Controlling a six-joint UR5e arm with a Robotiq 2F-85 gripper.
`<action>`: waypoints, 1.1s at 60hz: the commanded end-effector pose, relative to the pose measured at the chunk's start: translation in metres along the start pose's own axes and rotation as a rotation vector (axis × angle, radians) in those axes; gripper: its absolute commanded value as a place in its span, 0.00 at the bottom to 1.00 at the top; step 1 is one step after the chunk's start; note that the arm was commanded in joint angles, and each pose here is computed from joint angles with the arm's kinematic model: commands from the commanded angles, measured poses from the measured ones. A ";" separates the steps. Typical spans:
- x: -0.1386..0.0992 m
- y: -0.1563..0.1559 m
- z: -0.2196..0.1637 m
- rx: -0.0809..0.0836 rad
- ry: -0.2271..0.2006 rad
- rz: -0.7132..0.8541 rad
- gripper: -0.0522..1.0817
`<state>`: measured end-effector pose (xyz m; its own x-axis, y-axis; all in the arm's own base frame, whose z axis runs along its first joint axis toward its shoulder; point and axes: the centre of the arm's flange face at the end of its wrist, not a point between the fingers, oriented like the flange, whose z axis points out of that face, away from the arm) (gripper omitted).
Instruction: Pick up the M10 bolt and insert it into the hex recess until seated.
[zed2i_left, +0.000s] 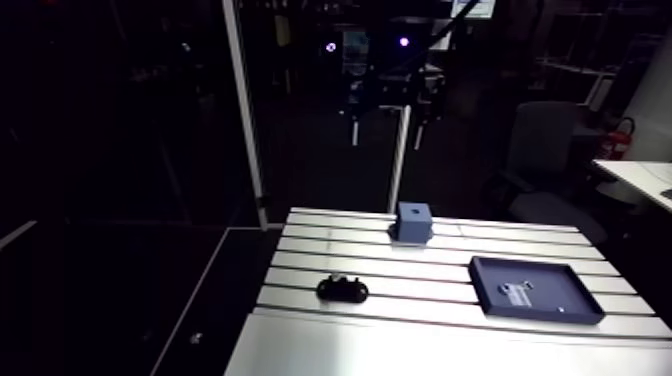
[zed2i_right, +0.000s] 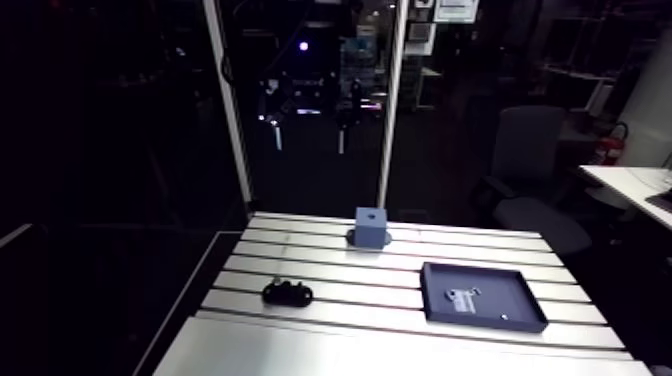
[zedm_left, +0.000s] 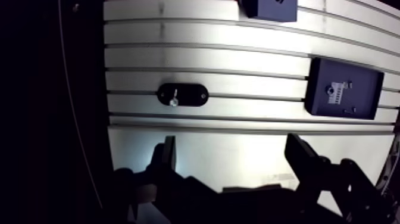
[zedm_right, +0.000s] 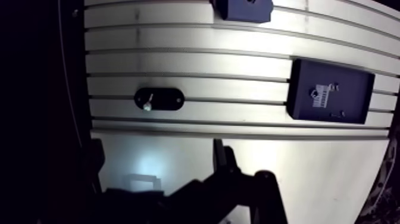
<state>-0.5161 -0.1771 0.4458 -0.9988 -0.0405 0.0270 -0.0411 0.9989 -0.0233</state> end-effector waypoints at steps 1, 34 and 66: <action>-0.006 -0.012 0.036 0.007 0.044 0.026 0.05; -0.016 -0.038 0.120 0.012 0.081 0.005 0.05; -0.024 -0.056 0.165 0.000 0.028 -0.028 0.12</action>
<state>-0.4965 -0.2315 0.2949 -0.9954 -0.0593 0.0757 -0.0615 0.9978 -0.0266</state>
